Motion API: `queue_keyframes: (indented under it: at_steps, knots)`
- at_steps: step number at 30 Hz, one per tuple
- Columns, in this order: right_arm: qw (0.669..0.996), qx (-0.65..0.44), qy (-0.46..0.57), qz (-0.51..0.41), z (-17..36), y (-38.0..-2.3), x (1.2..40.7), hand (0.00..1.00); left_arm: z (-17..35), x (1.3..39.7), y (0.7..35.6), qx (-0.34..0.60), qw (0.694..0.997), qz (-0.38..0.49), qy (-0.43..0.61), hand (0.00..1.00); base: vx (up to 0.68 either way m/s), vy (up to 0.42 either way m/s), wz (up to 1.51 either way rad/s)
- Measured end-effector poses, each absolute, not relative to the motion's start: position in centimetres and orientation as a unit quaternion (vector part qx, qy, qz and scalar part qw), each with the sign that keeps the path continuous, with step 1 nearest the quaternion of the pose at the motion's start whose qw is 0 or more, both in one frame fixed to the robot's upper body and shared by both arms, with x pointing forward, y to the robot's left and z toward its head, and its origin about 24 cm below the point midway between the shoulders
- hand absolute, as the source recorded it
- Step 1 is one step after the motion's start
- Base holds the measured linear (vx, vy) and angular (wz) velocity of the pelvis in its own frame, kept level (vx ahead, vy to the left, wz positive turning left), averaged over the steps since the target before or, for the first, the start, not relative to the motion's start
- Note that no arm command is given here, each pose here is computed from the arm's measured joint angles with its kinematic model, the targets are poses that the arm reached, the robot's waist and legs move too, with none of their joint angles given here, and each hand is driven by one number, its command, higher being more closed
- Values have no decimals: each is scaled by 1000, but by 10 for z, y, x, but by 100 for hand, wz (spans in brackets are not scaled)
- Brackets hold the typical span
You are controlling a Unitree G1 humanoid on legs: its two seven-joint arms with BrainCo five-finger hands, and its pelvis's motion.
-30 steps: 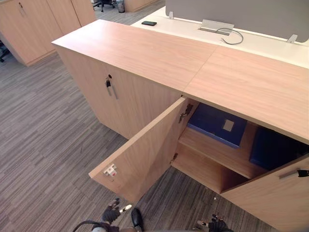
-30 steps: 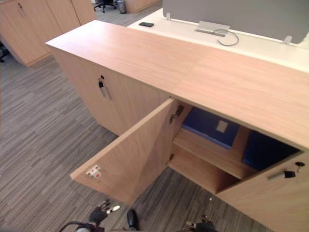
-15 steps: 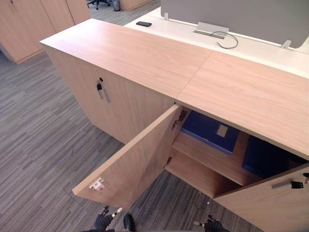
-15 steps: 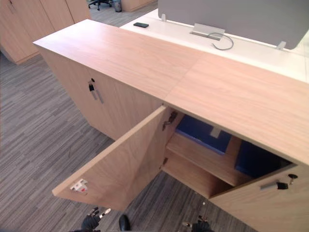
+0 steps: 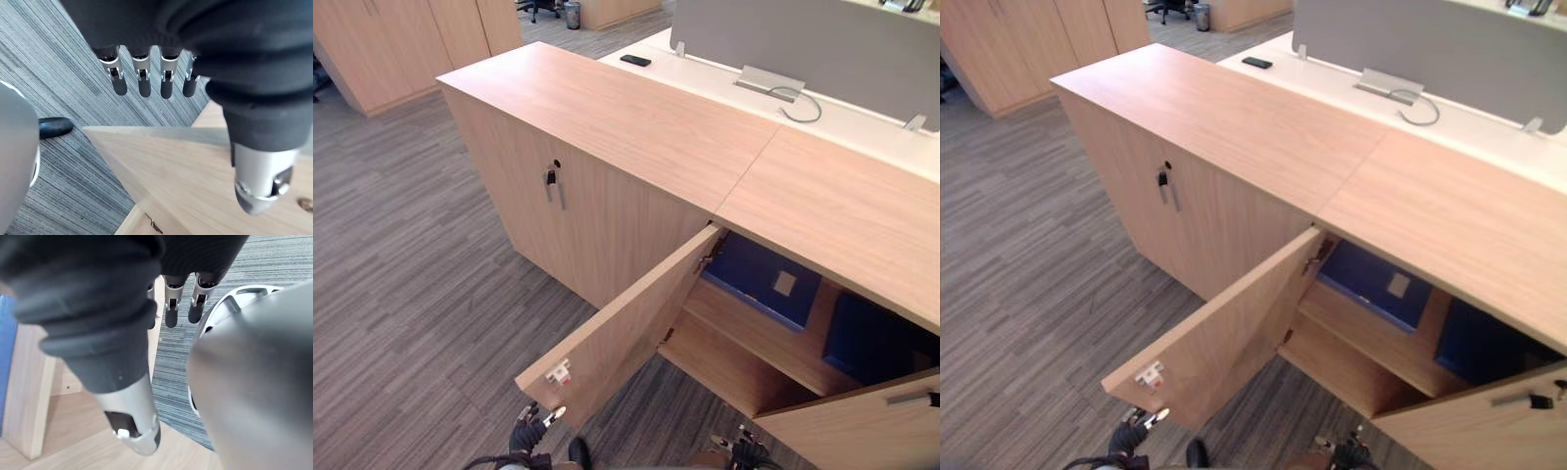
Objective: Walk over to the cabinet, pick up the folder, carry it to the office cabinet, place the folder inside the office cabinet, then close the office cabinet door
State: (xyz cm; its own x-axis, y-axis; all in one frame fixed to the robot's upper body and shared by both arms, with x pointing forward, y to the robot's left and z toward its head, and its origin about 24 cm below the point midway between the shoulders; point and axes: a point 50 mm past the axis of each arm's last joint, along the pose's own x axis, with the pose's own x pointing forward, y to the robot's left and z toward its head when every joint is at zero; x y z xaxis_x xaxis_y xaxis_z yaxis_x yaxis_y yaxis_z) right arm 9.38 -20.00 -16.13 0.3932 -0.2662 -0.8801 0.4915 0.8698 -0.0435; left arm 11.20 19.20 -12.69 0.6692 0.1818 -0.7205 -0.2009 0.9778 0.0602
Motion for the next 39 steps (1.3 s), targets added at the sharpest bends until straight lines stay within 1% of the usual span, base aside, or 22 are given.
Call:
queue_keyframes:
  at_steps: [5, 9, 13, 22, 28, 31, 33, 35, 39]
  knots:
    - [821, 126, 505, -236, -163, -197, 85, 0, -124, 112, 186, -21, 916, 104, 386, 0, -33, -60, -3]
    - [816, 127, 511, -238, -164, -197, 78, 0, -125, 107, 191, -31, 912, 128, 389, 0, -9, -72, -20]
    - [816, 125, 514, -235, -165, -196, 77, 0, -129, 92, 193, -38, 902, 139, 406, 0, 34, -43, -7]
    - [822, 107, 523, -199, -166, -188, 86, 0, -128, 94, 198, -24, 905, 133, 404, 0, 10, 5, 4]
    - [822, 100, 521, -207, -165, -197, 87, 0, -121, 96, 202, -25, 912, 141, 384, 0, -50, 10, -8]
    - [818, 105, 517, -229, -164, -206, 83, 0, -119, 96, 201, -28, 914, 144, 379, 0, -24, 18, -23]
    - [816, 95, 517, -240, -163, -215, 81, 0, -120, 95, 197, -38, 912, 151, 379, 0, 102, 154, -9]
    - [811, 95, 514, -263, -162, -227, 76, 0, -118, 101, 180, -56, 916, 140, 371, 0, 85, 404, 6]
    - [816, 111, 500, -268, -160, -221, 80, 0, -106, 110, 173, -57, 931, 118, 340, 0, -16, 274, -6]
